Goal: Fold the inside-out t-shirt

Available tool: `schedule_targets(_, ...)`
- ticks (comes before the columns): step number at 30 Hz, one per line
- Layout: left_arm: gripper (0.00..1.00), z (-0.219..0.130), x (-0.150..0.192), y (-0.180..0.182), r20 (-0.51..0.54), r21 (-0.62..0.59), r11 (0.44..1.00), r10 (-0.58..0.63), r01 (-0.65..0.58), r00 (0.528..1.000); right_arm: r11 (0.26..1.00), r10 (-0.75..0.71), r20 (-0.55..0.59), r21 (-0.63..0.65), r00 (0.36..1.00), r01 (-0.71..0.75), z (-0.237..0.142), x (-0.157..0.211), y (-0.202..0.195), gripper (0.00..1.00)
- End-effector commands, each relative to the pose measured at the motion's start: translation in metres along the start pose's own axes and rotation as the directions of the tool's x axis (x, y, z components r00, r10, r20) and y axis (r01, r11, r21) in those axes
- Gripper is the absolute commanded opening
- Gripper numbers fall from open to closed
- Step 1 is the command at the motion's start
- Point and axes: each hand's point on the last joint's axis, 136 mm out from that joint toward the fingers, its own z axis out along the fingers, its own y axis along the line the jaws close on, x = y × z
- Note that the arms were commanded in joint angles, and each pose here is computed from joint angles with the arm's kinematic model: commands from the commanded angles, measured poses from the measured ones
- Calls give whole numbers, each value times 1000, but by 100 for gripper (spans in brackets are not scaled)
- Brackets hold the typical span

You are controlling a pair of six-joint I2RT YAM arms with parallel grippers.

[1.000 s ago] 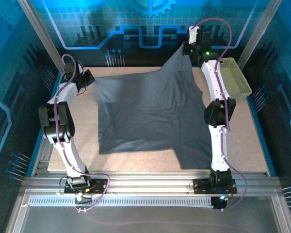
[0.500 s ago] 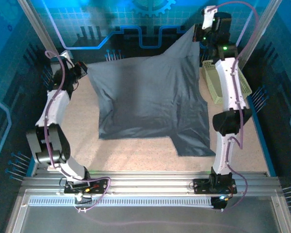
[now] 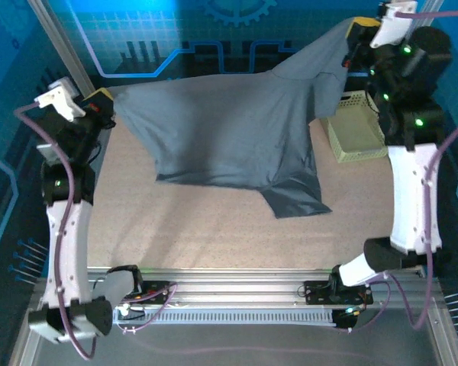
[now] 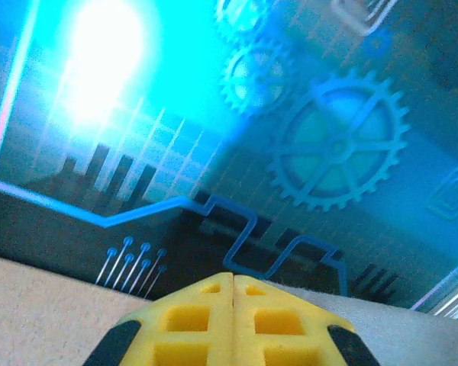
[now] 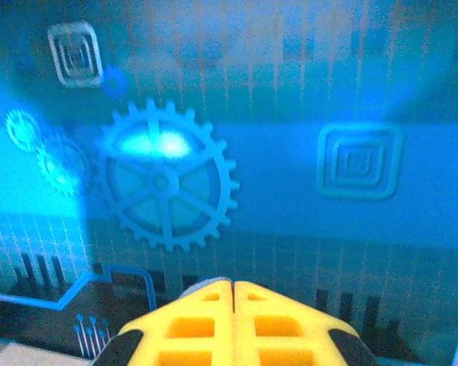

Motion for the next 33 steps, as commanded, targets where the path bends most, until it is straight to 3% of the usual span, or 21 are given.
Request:
schedule_targets(1, 0, -30, -22, -13, 62, -20, 1000, 22, -21, 998, 999, -14, 182, 46, 983, 5, -56, -63, -4, 0)
schedule_targets(11, 0, -100, -64, -52, 206, 0, 998, 61, -63, 977, 999, -25, 324, 30, 946, 16, -140, -126, 9, 0)
schedule_targets(17, 0, -108, -78, -60, 226, -10, 997, 75, -75, 971, 999, -45, 367, 28, 929, 37, -152, -141, 13, 0)
schedule_targets(24, 0, -62, -48, -28, 104, -65, 997, 35, -28, 994, 997, -71, 259, 37, 963, 64, -87, -106, 5, 0)
schedule_targets(33, 0, 25, 39, 58, -116, -208, 978, -57, 32, 992, 996, -46, -21, -72, 999, 44, 55, 20, 3, 0)
